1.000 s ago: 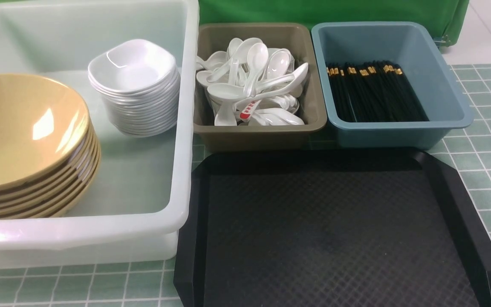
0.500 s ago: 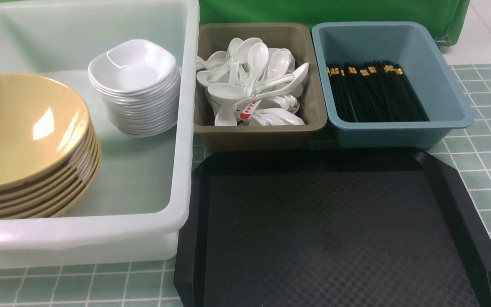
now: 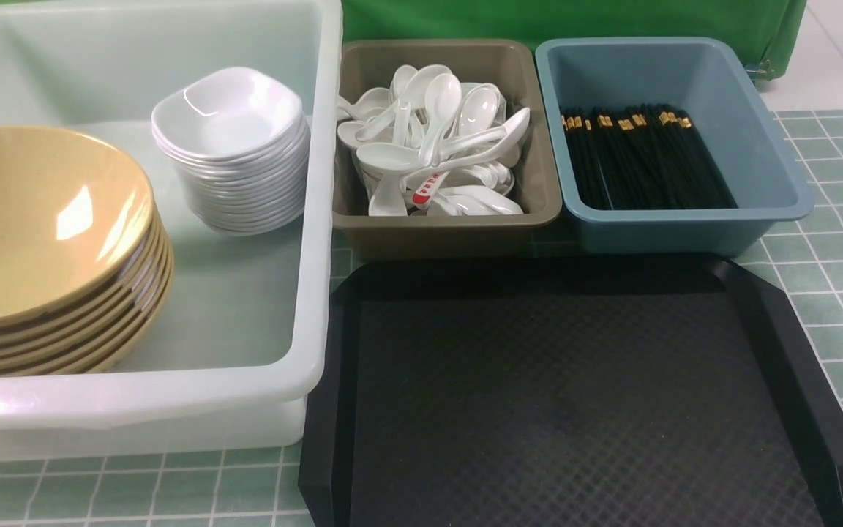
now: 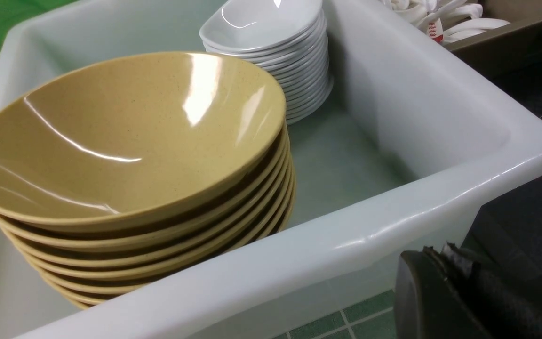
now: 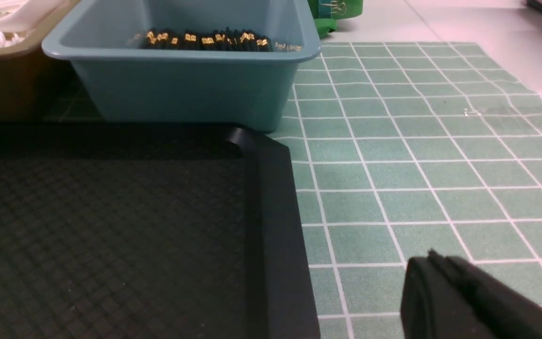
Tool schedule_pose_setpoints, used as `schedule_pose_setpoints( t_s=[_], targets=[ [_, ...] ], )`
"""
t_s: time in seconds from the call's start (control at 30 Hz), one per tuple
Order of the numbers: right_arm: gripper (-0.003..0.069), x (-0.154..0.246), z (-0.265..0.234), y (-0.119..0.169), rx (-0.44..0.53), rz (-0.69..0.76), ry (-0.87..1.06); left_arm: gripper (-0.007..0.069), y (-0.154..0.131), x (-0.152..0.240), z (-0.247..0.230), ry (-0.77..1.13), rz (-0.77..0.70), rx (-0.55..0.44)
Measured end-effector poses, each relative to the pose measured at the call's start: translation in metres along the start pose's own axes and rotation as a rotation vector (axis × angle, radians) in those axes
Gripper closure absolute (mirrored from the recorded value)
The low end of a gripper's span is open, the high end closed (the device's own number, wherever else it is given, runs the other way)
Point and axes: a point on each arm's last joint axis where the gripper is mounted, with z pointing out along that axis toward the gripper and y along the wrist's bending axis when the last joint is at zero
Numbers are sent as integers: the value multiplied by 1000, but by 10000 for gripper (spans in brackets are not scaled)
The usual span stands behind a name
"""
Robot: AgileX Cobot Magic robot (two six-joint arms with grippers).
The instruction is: On blue table put chopsticks spoon bowls plates into blue grey white boxes.
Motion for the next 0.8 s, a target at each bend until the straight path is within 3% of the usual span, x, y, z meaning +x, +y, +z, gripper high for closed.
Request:
schedule_pose_setpoints(
  t_s=[0.47, 0.57, 0.77, 0.8],
  targets=[
    [620, 0, 0, 0, 0, 0, 0, 631, -1, 2, 6, -39, -52, 11],
    [617, 0, 0, 0, 0, 0, 0, 631, 4, 6, 17, -114, -94, -47],
    [612, 0, 0, 0, 0, 0, 0, 631, 17, 42, 45, -381, -187, -266],
    [611, 0, 0, 0, 0, 0, 0, 631, 18, 48, 48, -403, -224, -368]
  ],
)
